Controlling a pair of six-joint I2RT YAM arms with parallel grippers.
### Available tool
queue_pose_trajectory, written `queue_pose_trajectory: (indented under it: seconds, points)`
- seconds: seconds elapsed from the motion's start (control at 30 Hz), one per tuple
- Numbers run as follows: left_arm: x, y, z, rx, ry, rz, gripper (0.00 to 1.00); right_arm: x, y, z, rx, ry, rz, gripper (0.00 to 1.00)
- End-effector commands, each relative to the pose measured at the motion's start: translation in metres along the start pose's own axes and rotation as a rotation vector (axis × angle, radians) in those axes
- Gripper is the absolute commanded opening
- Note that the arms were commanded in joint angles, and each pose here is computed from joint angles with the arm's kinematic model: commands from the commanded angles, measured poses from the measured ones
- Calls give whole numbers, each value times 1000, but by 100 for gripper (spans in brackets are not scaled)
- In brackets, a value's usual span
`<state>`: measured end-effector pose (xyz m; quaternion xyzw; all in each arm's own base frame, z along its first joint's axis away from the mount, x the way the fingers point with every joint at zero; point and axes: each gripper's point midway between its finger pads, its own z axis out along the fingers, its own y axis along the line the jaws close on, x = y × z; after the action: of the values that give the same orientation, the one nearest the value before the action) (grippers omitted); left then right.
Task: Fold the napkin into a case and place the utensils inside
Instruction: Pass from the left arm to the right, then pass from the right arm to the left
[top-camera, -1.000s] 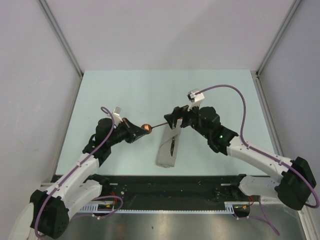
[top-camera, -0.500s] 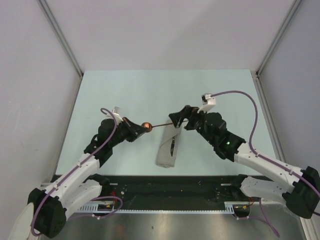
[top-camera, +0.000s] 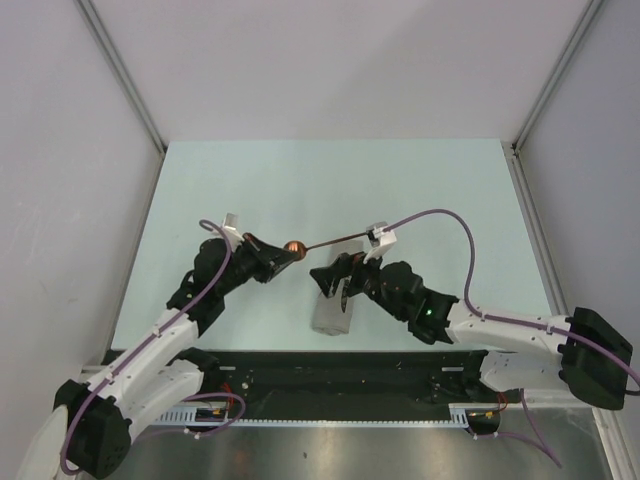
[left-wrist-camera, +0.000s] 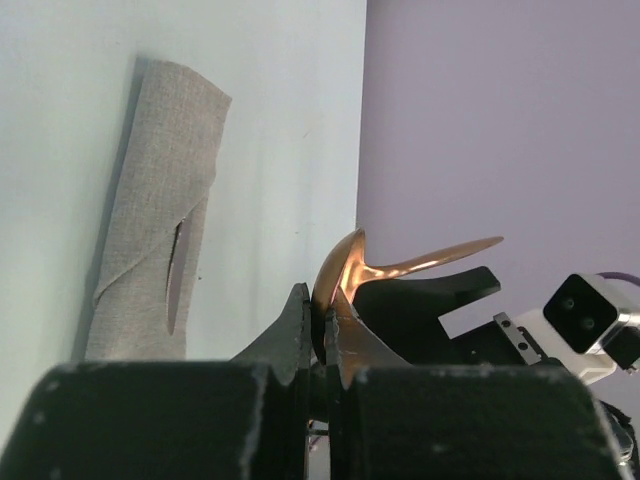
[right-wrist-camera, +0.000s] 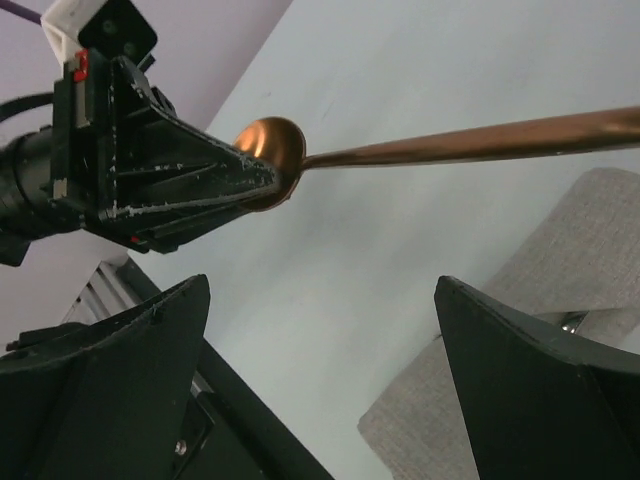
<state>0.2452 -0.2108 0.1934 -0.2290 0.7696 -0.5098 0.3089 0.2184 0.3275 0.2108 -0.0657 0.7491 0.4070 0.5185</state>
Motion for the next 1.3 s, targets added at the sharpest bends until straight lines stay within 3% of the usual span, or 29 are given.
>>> queue_pose_trajectory:
  seconds: [0.0,0.13,0.3,0.4,0.43,0.5,0.53,0.57,0.67,0.7,0.83,0.97,1.07,1.17,1.27]
  points:
    - [0,-24,-6,94,-6,-80,0,-65,15,0,4,-245,82,100]
    - [8,-27,-10,108,18,-117,0,-68,4,10,-17,-270,104,99]
    - [12,-25,-14,115,17,-161,0,-69,32,31,-154,-292,120,88]
    - [15,-26,-15,131,31,-179,0,-71,45,44,-214,-287,125,67]
    - [15,-30,-16,153,36,-176,0,-67,45,50,-225,-270,130,45]
    - [21,-37,-19,210,89,-115,1,-72,46,53,-280,-232,159,13]
    - [35,-50,-25,310,197,17,6,-72,42,52,-287,-209,172,0]
    - [36,-63,-29,359,227,93,24,-75,39,47,-297,-191,184,0]
    - [40,-58,-33,325,275,295,49,-72,26,30,-395,-30,159,0]
    - [40,-51,-34,289,280,318,51,-63,20,23,-433,73,151,0]
    - [23,-61,-36,320,221,495,64,-49,35,-11,-607,287,109,0]
    - [16,-72,-20,335,256,519,68,-32,52,-47,-766,431,61,0]
    - [28,-82,-9,428,365,471,67,-21,55,-62,-810,506,62,0]
    - [29,-67,5,379,383,402,62,-23,40,-47,-680,454,105,0]
    - [27,-57,12,347,340,382,65,-10,36,-37,-653,507,191,0]
